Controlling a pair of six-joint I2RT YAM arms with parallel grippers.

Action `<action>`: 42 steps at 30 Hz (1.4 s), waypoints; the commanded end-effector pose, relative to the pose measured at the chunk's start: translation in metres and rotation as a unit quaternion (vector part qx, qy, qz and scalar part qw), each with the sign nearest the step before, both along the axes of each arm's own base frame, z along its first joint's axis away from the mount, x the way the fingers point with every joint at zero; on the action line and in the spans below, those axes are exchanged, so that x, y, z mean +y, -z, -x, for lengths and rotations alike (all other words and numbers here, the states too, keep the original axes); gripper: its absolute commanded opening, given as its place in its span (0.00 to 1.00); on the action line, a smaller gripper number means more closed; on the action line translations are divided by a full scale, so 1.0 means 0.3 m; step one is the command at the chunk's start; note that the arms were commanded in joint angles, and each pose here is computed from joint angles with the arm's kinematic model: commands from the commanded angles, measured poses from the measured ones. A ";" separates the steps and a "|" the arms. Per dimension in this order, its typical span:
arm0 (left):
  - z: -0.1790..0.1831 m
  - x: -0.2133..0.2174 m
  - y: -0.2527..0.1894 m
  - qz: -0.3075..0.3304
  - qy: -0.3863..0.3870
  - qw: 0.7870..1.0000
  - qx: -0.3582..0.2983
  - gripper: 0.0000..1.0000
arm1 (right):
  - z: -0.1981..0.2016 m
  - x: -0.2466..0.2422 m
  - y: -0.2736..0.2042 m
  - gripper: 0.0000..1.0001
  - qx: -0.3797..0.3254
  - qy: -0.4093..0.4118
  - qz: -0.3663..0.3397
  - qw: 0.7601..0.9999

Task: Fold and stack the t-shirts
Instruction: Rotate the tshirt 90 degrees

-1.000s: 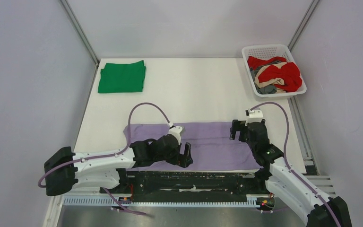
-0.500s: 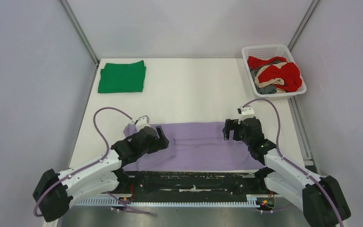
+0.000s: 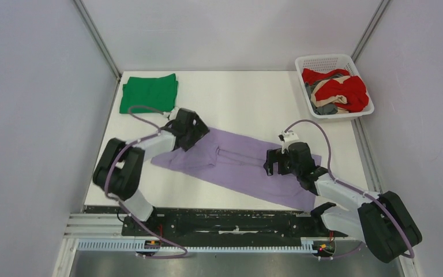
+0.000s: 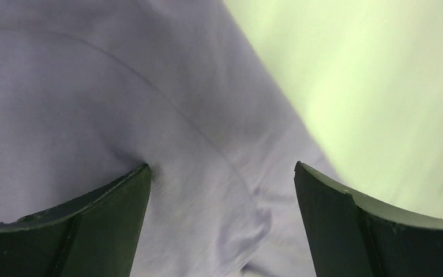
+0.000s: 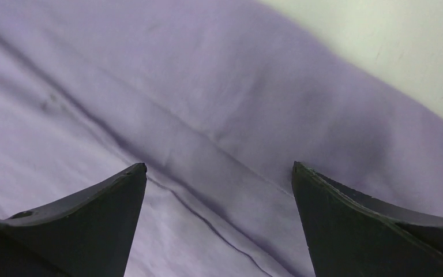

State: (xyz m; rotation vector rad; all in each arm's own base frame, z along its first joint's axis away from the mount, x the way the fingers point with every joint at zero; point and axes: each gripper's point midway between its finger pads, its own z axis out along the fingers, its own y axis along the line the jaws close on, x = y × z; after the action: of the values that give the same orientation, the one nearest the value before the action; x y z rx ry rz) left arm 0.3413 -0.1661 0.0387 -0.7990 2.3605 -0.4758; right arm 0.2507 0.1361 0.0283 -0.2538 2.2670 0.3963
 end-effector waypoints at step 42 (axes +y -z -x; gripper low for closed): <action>-0.435 -0.789 -0.760 0.176 0.308 0.903 -0.243 1.00 | 0.074 0.136 -0.227 0.98 -0.064 -0.006 -0.028 0.998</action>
State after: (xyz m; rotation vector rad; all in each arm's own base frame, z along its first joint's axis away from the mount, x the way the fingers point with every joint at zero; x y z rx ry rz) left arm 0.5504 -0.4205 0.1526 -0.2813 2.1014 -1.2949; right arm 0.2247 0.2327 0.1230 -0.4534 2.0070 0.6585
